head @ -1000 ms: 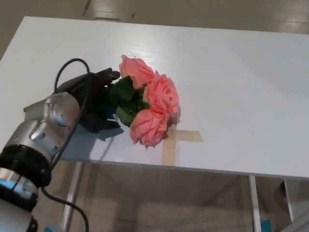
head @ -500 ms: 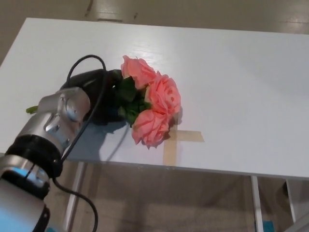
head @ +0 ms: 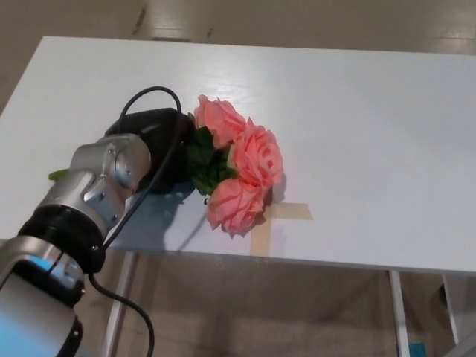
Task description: Use the left hand to pick up the rose and passes it to a human.
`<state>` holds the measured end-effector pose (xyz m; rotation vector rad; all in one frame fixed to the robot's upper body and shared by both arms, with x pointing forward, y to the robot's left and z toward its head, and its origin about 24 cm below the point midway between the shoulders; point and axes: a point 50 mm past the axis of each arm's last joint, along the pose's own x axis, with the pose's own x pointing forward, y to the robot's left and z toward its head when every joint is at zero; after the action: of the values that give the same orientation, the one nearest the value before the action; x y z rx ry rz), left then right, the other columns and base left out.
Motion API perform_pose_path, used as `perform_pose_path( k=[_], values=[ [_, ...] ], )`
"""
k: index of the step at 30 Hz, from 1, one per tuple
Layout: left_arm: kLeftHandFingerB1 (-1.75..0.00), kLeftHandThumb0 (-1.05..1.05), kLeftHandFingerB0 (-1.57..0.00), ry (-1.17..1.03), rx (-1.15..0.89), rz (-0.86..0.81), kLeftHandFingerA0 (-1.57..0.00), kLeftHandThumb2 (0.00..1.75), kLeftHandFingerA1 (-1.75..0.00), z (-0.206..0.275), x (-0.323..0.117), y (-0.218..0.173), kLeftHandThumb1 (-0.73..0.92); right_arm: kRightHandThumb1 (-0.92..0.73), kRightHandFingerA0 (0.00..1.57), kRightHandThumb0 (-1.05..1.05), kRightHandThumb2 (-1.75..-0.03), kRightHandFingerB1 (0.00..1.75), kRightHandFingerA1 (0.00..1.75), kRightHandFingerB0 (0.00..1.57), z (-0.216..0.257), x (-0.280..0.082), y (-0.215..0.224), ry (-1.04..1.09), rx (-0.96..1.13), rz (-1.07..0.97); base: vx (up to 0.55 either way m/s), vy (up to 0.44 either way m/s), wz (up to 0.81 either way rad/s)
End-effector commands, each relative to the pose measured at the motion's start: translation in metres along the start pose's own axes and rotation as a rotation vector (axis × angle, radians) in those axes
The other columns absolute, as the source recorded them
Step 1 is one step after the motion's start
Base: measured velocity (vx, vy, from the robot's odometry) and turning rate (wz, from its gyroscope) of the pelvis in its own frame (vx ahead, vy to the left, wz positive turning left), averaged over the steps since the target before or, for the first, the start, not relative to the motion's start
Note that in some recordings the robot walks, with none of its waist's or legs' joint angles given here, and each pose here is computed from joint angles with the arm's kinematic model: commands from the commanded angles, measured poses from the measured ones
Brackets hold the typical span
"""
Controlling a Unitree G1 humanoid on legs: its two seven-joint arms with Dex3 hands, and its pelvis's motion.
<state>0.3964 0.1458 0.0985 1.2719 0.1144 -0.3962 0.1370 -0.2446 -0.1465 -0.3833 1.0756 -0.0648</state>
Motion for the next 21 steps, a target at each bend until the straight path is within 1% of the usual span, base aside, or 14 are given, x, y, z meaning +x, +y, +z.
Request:
perform_pose_path(
  k=[1,2,5,6,8,9,10,11,12,13,17,18,20,21],
  values=[
    [-0.41,-0.28,-0.58,0.02,-0.063,-0.043,-0.96,0.64,-0.53,-0.015,-0.006,-0.03,0.74,-0.64,0.7,-0.5,-0.59,0.44,0.47,0.61,-0.003,-0.001,-0.001,0.007,0.0,0.006,0.0,0.0,0.0],
    [-0.41,-0.27,-0.57,0.017,-0.073,-0.034,-0.93,0.64,-0.52,-0.015,-0.006,-0.029,0.75,-0.64,0.7,-0.5,-0.59,0.44,0.46,0.61,-0.003,-0.001,-0.001,0.008,0.001,0.005,0.0,0.0,0.0],
    [-0.41,-0.27,-0.57,0.012,-0.083,-0.023,-0.93,0.64,-0.52,-0.015,-0.007,-0.029,0.75,-0.64,0.7,-0.5,-0.59,0.44,0.46,0.61,-0.003,-0.001,-0.001,0.007,0.002,0.005,0.0,0.0,0.0],
    [-0.43,-0.25,-0.66,-0.006,-0.131,0.035,-1.0,0.63,-0.81,-0.013,-0.006,-0.022,0.78,-0.64,0.68,-0.5,-0.6,0.43,0.46,0.59,0.001,0.0,-0.002,0.0,0.007,0.003,0.0,0.0,0.0],
    [-0.43,-0.25,-0.66,-0.014,-0.152,0.061,-1.0,0.63,-0.81,-0.013,-0.006,-0.019,0.78,-0.64,0.68,-0.5,-0.6,0.43,0.46,0.59,0.002,0.001,-0.003,-0.003,0.009,0.002,0.0,0.0,0.0],
    [-0.46,-0.25,-0.75,-0.028,-0.187,0.093,-1.01,0.63,-1.05,-0.012,-0.007,-0.015,0.78,-0.64,0.68,-0.5,-0.6,0.43,0.46,0.59,0.002,0.001,-0.002,0.0,0.01,0.001,0.0,0.0,0.0],
    [-0.5,-0.25,-0.81,-0.051,-0.231,0.134,-1.03,0.63,-1.18,-0.01,-0.009,-0.008,0.78,-0.64,0.69,-0.5,-0.59,0.43,0.46,0.6,0.002,0.001,-0.002,0.002,0.011,0.0,0.0,0.0,0.0],
    [-0.5,-0.25,-0.81,-0.06,-0.249,0.151,-1.03,0.63,-1.18,-0.01,-0.009,-0.005,0.78,-0.64,0.69,-0.5,-0.59,0.43,0.46,0.6,0.002,0.001,-0.002,0.003,0.012,0.0,0.0,0.0,0.0],
    [-0.56,-0.24,-0.86,-0.081,-0.282,0.183,-0.97,0.65,-1.28,-0.007,-0.011,0.002,0.79,-0.64,0.68,-0.5,-0.6,0.43,0.46,0.59,0.002,0.001,-0.002,0.004,0.012,0.001,0.0,0.0,0.0],
    [-0.9,-0.22,-0.81,-0.102,-0.324,0.228,-0.92,0.65,-1.37,-0.004,-0.013,0.009,0.8,-0.64,0.68,-0.5,-0.6,0.43,0.46,0.59,0.003,0.001,-0.005,0.002,0.003,0.0,0.0,0.0,0.0],
    [-0.9,-0.22,-0.81,-0.11,-0.345,0.249,-0.92,0.65,-1.37,-0.003,-0.016,0.012,0.8,-0.64,0.68,-0.5,-0.6,0.43,0.46,0.59,0.003,0.001,-0.005,0.001,-0.001,0.0,0.0,0.0,0.0],
    [-1.3,-0.2,-0.62,-0.152,-0.387,0.29,-0.66,0.64,-1.53,0.003,-0.019,0.018,0.82,-0.65,0.69,-0.5,-0.6,0.43,0.46,0.6,0.003,0.001,-0.005,0.002,-0.002,0.002,0.0,0.0,0.0],
    [-1.3,-0.2,-0.64,-0.253,-0.466,0.394,-0.64,0.67,-1.52,0.017,-0.025,0.035,0.81,-0.65,0.69,-0.5,-0.6,0.43,0.46,0.6,0.003,0.001,-0.006,0.002,-0.013,0.004,0.0,0.0,0.0],
    [-1.3,-0.2,-0.64,-0.253,-0.467,0.395,-0.64,0.67,-1.52,0.017,-0.025,0.035,0.81,-0.65,0.69,-0.5,-0.6,0.43,0.46,0.6,0.003,0.001,-0.006,0.002,-0.013,0.004,0.0,0.0,0.0]
  ],
)
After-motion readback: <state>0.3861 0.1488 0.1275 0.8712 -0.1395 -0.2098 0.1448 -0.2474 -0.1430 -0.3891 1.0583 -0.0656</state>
